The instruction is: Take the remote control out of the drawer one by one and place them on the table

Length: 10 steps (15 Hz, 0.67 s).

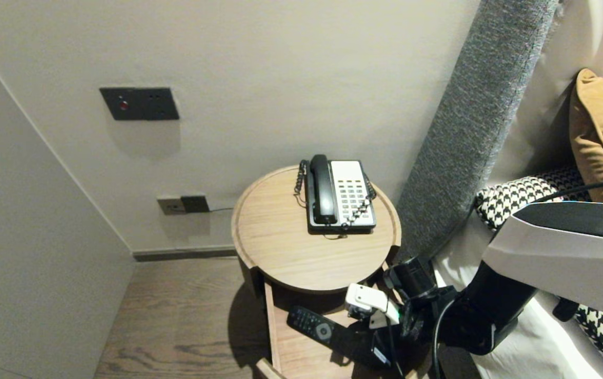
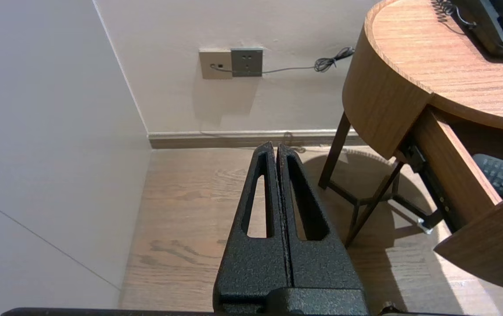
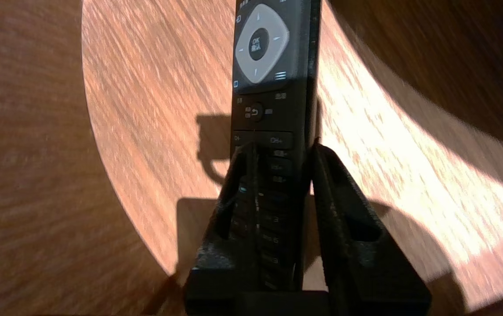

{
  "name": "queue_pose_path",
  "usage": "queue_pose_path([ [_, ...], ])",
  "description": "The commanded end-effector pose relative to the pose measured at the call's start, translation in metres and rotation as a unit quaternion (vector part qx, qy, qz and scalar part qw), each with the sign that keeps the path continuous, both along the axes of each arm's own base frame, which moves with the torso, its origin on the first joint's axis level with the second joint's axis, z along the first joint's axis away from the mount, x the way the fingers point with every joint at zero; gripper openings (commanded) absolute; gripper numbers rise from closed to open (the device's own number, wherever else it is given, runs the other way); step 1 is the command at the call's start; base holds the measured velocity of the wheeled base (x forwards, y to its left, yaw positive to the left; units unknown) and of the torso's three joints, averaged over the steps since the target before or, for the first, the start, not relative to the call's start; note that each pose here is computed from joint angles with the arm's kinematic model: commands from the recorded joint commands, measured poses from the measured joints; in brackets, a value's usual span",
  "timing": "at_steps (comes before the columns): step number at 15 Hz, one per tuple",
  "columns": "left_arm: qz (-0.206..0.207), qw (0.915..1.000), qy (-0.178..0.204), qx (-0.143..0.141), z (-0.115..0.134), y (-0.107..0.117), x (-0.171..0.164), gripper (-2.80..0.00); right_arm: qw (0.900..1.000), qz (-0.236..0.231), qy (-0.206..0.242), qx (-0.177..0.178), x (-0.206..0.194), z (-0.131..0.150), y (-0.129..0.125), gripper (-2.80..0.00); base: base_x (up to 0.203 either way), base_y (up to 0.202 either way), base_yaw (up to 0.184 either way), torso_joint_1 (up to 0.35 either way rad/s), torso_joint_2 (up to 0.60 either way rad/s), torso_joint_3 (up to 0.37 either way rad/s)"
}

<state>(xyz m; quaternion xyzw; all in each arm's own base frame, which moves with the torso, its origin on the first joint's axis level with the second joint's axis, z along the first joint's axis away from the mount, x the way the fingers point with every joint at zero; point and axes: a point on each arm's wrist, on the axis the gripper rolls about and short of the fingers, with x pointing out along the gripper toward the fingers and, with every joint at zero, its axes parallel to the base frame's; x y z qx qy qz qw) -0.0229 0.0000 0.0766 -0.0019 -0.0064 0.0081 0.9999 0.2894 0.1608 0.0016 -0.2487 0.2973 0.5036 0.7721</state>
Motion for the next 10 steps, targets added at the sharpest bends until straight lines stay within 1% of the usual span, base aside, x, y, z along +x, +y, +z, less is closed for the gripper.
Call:
queue_pose_path([
  [1, 0.0, 1.0, -0.001, 0.0, 0.0, 0.0, 0.0, -2.8, 1.0, 0.002, -0.008, 0.005, -0.004, 0.008, -0.002, -2.8, 0.0, 0.0, 0.0, 0.0, 0.0, 0.0],
  [4, 0.0, 1.0, 0.0, 0.0, 0.0, 0.0, 0.0, -2.8, 1.0, 0.001, -0.022, 0.014, -0.009, 0.022, -0.005, -2.8, 0.0, 0.0, 0.0, 0.0, 0.0, 0.0],
  [10, 0.0, 1.0, 0.0, 0.0, 0.0, 0.0, 0.0, -2.8, 0.999, -0.001, -0.033, 0.021, -0.018, 0.036, -0.01, -2.8, 0.0, 0.0, 0.0, 0.0, 0.0, 0.0],
])
